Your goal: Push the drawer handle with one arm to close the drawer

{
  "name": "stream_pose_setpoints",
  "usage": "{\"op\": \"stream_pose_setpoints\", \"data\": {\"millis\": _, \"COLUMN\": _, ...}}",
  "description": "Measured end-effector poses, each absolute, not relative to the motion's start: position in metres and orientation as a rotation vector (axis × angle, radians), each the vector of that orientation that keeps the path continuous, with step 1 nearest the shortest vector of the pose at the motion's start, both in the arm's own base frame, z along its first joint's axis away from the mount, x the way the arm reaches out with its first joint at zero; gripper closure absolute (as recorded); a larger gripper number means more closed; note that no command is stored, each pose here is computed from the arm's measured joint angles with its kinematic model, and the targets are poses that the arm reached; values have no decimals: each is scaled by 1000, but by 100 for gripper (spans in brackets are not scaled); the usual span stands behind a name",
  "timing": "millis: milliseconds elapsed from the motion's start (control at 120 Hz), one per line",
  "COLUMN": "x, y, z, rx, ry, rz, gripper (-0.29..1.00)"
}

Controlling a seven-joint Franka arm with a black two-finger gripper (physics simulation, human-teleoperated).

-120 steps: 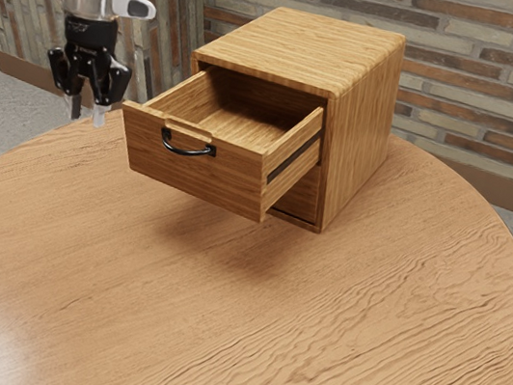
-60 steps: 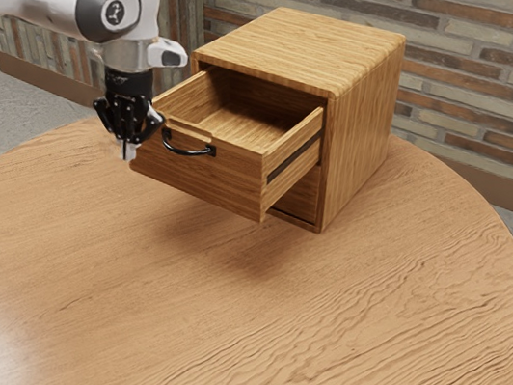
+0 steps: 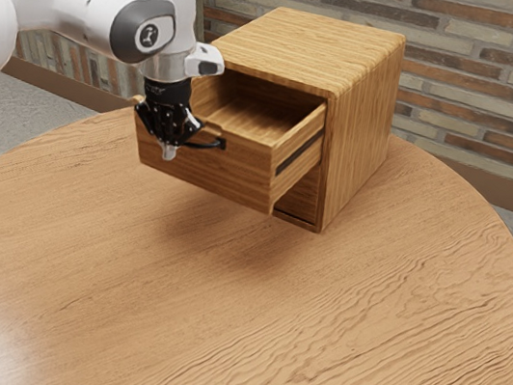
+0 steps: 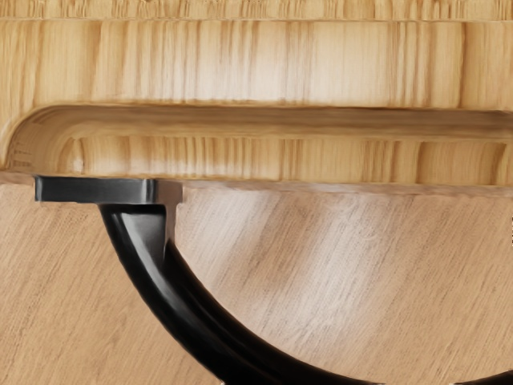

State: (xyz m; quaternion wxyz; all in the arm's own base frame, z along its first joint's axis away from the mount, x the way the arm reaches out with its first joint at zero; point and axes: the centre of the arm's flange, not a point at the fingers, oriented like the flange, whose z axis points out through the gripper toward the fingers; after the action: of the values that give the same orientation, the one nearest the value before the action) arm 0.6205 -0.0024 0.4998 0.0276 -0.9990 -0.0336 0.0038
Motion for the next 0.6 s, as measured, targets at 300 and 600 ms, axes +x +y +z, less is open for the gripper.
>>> {"op": "stream_pose_setpoints", "data": {"millis": 300, "x": 636, "y": -13, "z": 504, "rx": -3048, "ry": -49, "rz": -141, "gripper": 79}}
{"op": "stream_pose_setpoints", "data": {"millis": 600, "x": 657, "y": -31, "z": 510, "rx": -3028, "ry": 7, "rz": -283, "gripper": 79}}
